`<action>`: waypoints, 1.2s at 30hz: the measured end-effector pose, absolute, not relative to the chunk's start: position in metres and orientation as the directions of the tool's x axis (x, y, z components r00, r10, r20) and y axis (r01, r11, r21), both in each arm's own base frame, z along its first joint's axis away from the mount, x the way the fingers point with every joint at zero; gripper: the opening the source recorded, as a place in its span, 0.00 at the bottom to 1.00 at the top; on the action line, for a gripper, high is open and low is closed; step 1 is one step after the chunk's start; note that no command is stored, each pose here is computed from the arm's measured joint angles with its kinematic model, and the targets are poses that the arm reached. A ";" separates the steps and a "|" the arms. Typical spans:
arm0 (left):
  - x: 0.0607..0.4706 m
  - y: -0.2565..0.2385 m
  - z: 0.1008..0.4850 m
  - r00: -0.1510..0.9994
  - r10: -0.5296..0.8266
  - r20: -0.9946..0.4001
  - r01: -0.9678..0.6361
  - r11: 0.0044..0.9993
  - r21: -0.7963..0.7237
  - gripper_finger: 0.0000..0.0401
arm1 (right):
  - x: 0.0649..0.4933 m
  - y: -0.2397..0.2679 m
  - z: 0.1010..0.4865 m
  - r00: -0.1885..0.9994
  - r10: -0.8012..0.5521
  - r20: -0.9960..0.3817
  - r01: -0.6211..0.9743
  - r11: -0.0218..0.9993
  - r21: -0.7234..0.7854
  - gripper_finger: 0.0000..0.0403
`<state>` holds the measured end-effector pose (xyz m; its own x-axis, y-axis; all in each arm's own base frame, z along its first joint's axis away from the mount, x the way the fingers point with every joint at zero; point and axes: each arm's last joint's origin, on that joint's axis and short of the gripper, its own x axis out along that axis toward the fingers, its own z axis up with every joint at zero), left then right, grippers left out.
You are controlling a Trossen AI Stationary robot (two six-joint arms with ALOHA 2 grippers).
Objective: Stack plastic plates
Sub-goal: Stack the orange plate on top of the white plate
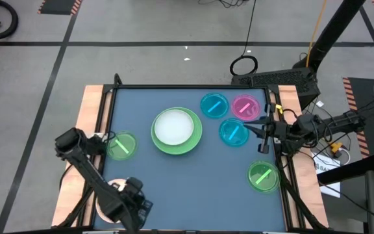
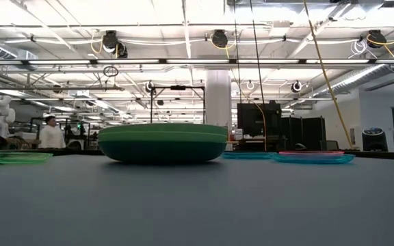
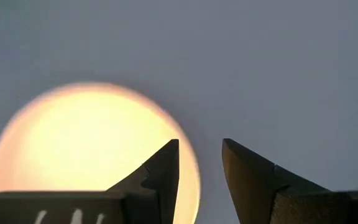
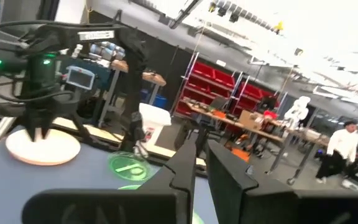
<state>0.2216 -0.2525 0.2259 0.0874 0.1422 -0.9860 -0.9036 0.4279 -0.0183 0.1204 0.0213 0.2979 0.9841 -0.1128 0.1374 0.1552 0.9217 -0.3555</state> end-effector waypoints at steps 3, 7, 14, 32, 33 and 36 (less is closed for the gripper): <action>0.214 -0.258 0.217 0.089 0.121 -0.989 -0.913 0.407 -0.032 0.32 | 0.121 0.019 0.298 0.981 -0.130 0.141 0.174 0.912 -0.371 0.08; 0.213 -0.258 0.205 0.083 0.097 -0.992 -0.929 0.367 -0.042 0.32 | 0.121 0.016 0.299 0.977 -0.156 0.144 0.199 0.907 -0.372 0.08; 0.215 -0.258 0.190 0.100 0.043 -0.994 -0.916 0.395 -0.075 0.32 | 0.122 0.013 0.299 0.974 -0.177 0.144 0.218 0.905 -0.364 0.08; 0.215 -0.256 0.161 0.063 0.013 -0.998 -0.909 0.414 -0.052 0.32 | 0.123 0.014 0.298 0.975 -0.175 0.134 0.213 0.905 -0.367 0.08; 0.216 -0.257 0.158 0.048 0.002 -0.999 -0.905 0.423 -0.043 0.32 | 0.123 0.014 0.298 0.975 -0.175 0.134 0.213 0.905 -0.367 0.08; 0.219 -0.259 0.149 0.032 0.000 -0.999 -0.895 0.444 -0.029 0.32 | 0.123 0.014 0.297 0.975 -0.175 0.134 0.213 0.905 -0.368 0.08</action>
